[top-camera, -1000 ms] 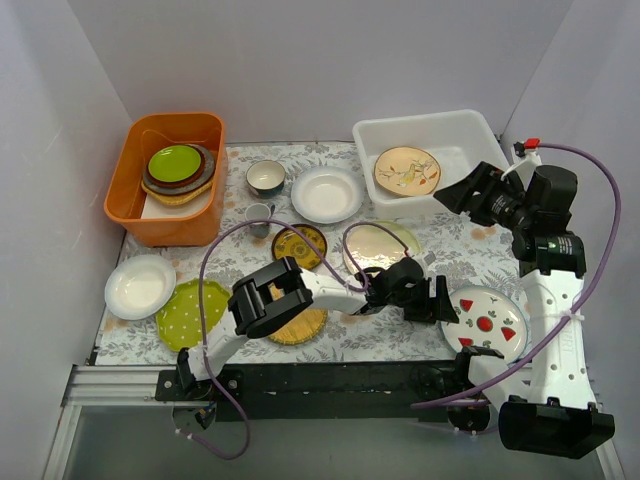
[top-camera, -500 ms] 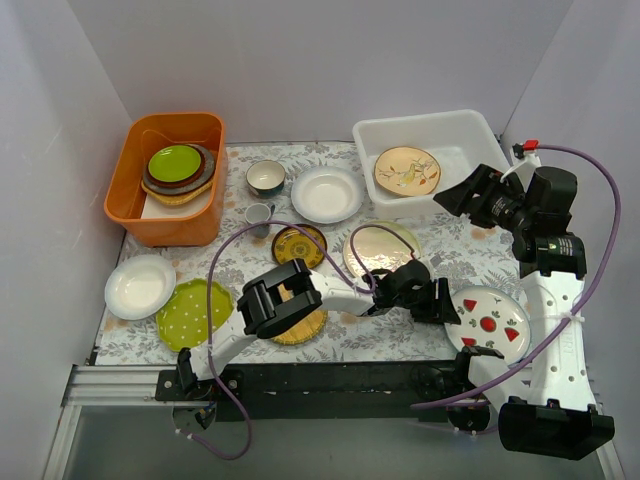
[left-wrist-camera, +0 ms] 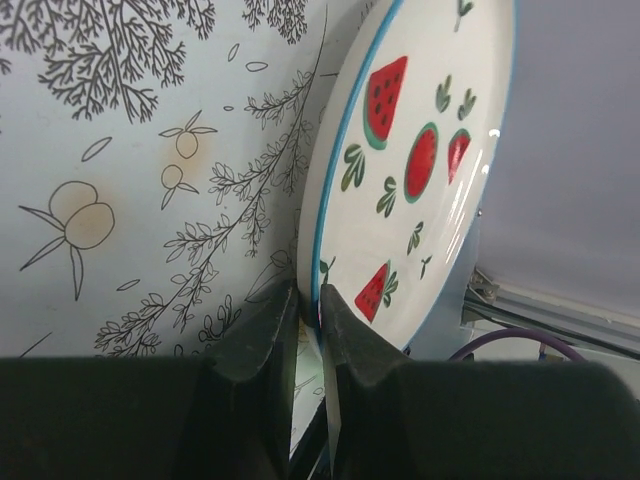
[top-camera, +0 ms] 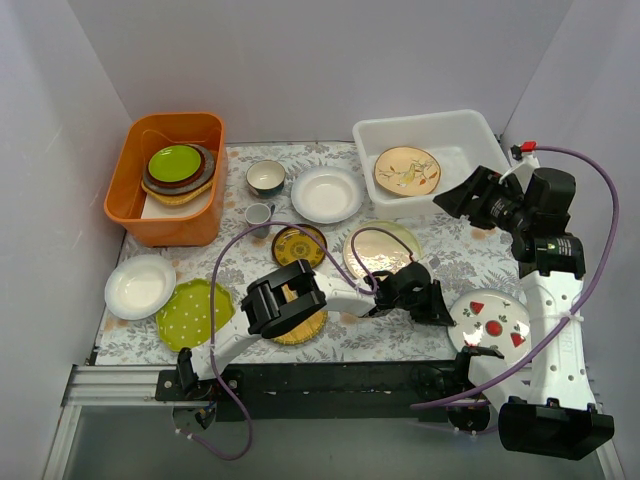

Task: Place the plates into the plastic bin on the countertop
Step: Pick up the plate from the corner of the board.

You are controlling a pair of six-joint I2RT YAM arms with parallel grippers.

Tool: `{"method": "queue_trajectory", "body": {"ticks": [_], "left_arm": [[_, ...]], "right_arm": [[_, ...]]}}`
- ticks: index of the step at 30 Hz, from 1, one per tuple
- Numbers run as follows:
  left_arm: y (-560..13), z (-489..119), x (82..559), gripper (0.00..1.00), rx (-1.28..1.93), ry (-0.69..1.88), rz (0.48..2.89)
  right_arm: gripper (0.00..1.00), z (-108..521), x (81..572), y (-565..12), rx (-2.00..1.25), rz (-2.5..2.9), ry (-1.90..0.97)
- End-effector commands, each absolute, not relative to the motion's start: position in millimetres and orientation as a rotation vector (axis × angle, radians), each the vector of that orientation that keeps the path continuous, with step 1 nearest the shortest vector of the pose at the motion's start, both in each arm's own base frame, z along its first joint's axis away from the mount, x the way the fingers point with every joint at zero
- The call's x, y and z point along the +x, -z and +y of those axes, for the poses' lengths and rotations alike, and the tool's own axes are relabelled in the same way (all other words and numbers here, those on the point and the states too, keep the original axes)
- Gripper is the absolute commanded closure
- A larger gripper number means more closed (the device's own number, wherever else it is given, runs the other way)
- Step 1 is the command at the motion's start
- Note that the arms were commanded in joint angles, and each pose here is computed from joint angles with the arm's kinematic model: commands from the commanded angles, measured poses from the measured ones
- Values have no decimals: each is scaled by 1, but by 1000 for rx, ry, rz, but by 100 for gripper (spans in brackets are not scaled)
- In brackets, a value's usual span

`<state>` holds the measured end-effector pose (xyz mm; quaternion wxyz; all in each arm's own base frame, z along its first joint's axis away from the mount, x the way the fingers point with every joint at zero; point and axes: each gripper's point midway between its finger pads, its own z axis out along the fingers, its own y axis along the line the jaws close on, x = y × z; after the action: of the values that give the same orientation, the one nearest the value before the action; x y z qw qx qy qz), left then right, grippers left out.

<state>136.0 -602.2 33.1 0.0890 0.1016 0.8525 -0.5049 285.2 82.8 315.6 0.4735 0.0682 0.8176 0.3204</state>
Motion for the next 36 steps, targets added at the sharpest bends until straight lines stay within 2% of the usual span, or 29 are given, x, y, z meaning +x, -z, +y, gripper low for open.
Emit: {"method": "queue_trajectory", "body": {"ticks": [1,19,36], "left_arm": [[13,-581,126,100,322,1323,2655],[-43,-582,141,100,243,1408,2544],[-115,-544,171,100,69,1548,2375]], "right_arm": [[26,80,284,-314,154,1988,-764],[26,80,281,-306,156,1998,-757],[26,80,278,-302,159,2002,-754]]}}
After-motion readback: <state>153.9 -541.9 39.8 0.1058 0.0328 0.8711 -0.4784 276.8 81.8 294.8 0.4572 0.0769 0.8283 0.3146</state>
